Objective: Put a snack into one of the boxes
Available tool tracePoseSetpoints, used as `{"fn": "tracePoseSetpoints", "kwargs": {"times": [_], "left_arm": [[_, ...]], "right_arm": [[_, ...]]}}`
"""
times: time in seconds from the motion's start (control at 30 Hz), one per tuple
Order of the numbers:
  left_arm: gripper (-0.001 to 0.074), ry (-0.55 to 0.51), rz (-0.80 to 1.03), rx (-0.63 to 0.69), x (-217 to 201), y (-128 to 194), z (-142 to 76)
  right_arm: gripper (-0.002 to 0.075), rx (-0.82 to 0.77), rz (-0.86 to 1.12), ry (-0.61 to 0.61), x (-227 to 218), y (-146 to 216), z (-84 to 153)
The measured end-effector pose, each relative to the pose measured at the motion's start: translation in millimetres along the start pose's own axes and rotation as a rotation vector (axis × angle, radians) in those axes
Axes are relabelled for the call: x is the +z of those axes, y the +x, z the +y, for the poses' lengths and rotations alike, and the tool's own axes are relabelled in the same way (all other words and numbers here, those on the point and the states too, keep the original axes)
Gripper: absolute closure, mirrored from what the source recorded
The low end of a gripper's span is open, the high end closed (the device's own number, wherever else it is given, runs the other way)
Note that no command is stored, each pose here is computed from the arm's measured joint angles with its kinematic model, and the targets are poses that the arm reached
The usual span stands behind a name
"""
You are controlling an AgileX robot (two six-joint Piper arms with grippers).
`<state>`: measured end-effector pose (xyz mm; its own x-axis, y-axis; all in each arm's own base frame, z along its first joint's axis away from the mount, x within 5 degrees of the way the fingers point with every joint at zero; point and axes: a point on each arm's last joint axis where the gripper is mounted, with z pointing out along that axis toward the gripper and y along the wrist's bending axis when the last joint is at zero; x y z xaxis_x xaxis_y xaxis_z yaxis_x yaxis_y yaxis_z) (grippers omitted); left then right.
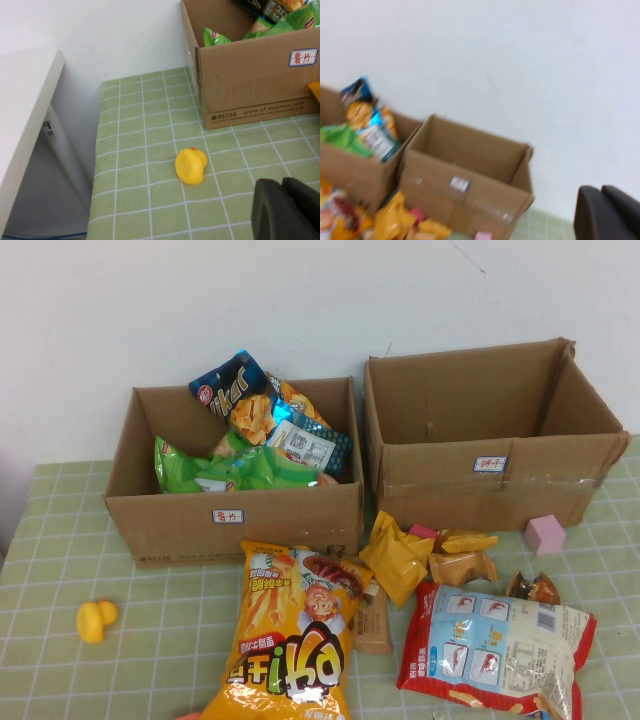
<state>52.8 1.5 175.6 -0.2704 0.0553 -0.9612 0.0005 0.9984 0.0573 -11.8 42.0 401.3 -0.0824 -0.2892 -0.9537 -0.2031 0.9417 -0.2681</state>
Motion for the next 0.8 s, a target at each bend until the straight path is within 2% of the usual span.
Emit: {"fn": "tracePoseSetpoints", "kwargs": {"times": [0.27, 0.47, 0.6, 0.67, 0.8], "left_arm": [[0.0736, 0.000, 0.000, 0.000, 0, 0, 0], [0.0736, 0.000, 0.002, 0.000, 0, 0, 0], [0.0736, 0.000, 0.002, 0.000, 0, 0, 0], [0.0736, 0.000, 0.002, 0.000, 0, 0, 0], [0.0736, 0.000, 0.002, 0.000, 0, 0, 0]], "right_arm": [[0.0721, 0.054, -0.091, 0.121, 19, 46, -2], [0.0721, 0.202, -0.060, 0.171, 43, 93, -3], [0.0721, 0.247, -0.018, 0.287, 60, 138, -9], [0.0721, 0.275, -0.036, 0.317, 63, 149, -11], [0.0722, 0.335, -0.080, 0.302, 69, 161, -12]]}}
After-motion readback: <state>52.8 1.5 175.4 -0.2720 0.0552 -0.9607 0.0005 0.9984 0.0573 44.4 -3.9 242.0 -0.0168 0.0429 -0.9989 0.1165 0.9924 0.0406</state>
